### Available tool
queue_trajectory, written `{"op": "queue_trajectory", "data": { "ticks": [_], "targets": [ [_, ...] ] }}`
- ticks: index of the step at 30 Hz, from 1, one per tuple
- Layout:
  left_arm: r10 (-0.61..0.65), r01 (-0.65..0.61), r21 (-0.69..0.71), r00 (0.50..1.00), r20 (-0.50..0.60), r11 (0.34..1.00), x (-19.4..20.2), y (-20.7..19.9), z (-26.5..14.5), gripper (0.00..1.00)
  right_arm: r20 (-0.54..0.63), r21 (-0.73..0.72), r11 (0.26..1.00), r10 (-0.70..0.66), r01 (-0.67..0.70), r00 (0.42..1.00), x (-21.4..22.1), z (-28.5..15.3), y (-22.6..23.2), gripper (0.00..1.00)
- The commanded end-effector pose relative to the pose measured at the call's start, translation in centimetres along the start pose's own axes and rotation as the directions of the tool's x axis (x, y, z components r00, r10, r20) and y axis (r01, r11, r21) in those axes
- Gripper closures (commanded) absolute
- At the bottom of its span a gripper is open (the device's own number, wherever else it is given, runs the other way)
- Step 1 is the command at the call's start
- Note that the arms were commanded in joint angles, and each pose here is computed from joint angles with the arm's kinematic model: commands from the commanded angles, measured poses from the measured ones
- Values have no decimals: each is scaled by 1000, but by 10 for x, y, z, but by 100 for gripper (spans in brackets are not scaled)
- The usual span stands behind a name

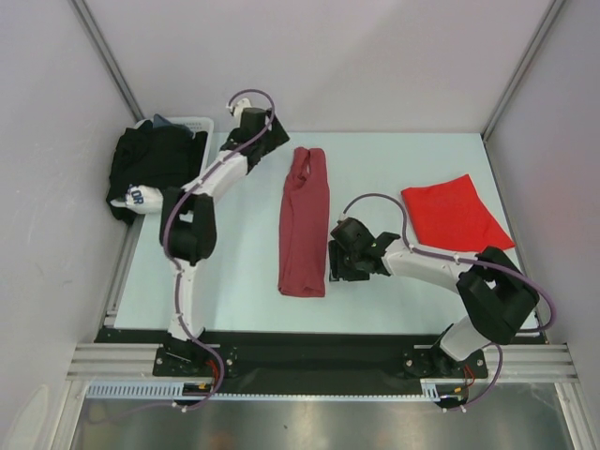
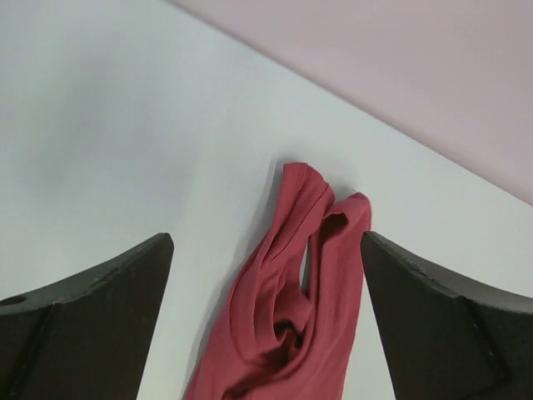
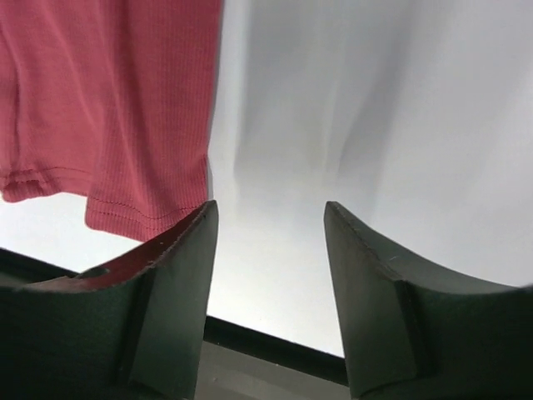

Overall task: Fold and stack the tank tops
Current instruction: Fold the tank top

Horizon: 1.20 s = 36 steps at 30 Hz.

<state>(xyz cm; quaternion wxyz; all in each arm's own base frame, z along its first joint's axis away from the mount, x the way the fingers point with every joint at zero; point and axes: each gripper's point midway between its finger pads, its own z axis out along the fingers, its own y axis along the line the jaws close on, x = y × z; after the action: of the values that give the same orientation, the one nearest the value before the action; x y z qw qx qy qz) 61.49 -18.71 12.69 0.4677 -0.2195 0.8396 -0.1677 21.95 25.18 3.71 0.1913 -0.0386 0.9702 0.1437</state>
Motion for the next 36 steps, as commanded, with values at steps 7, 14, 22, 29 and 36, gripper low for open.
{"op": "queue_trajectory", "data": {
  "ticks": [7, 14, 22, 29, 36],
  "targets": [
    [133, -136, 130, 990, 37, 982, -14, 16, -169, 0, 53, -265, 962, -48, 60, 997, -8, -17, 43, 45],
    [194, -174, 174, 975, -106, 969, 82, 63, -238, 1, 68, -297, 952, -56, 74, 996, -11, -12, 55, 37],
    [267, -222, 235, 947, -178, 946, 148, 99, -292, 2, -13, -228, 972, -68, 63, 998, 20, 20, 41, 52],
    [290, -226, 247, 919, -268, 942, 192, 126, -311, 3, -37, -165, 984, -77, 69, 996, 57, 17, 22, 90],
    [306, -207, 286, 880, -363, 936, 240, 134, -320, 6, -27, -139, 990, -35, 31, 999, 72, 5, 7, 72]
  ]
}}
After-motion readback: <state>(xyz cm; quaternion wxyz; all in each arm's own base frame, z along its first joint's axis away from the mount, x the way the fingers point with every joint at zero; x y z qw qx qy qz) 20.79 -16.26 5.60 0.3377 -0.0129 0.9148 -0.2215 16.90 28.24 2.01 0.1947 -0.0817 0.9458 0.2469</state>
